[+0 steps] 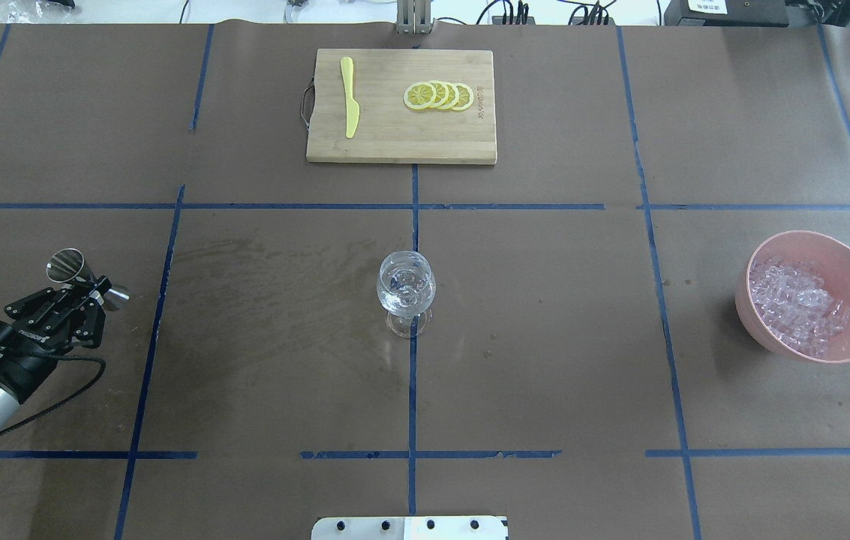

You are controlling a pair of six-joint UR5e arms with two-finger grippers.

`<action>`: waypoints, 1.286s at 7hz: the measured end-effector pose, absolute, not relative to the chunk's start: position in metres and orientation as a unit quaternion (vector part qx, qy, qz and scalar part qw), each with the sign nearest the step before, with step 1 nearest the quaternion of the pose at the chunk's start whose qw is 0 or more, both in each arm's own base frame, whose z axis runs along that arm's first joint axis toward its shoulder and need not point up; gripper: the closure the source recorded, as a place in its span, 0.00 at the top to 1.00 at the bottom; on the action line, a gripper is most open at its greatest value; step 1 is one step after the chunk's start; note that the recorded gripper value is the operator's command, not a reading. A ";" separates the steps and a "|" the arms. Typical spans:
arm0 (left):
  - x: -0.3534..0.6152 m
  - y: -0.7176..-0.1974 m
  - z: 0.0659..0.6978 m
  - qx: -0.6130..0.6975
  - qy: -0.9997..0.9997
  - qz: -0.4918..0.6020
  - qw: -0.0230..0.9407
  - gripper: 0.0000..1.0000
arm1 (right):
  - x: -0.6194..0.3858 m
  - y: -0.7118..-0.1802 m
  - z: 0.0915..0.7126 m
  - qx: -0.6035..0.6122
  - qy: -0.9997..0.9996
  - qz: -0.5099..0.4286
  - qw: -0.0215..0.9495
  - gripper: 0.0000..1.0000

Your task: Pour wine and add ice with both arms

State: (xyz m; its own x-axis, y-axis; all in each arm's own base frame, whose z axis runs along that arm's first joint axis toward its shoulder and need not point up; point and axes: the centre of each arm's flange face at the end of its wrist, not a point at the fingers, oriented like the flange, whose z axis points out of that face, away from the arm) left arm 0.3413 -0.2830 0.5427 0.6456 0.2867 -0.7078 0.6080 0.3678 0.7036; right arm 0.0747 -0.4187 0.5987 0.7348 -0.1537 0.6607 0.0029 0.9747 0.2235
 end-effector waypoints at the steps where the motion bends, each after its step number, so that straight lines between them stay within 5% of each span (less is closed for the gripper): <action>1: 0.353 -0.277 0.546 0.552 0.403 -0.111 0.721 0.00 | 0.075 -0.418 0.599 0.104 -0.362 -0.042 0.926 1.00; 7: 0.378 -0.264 0.558 0.547 0.403 -0.093 0.728 0.00 | 0.074 -0.414 0.602 0.100 -0.362 -0.041 0.926 1.00; 9: 0.379 -0.263 0.558 0.546 0.403 -0.090 0.729 0.07 | 0.074 -0.414 0.603 0.100 -0.363 -0.041 0.926 1.00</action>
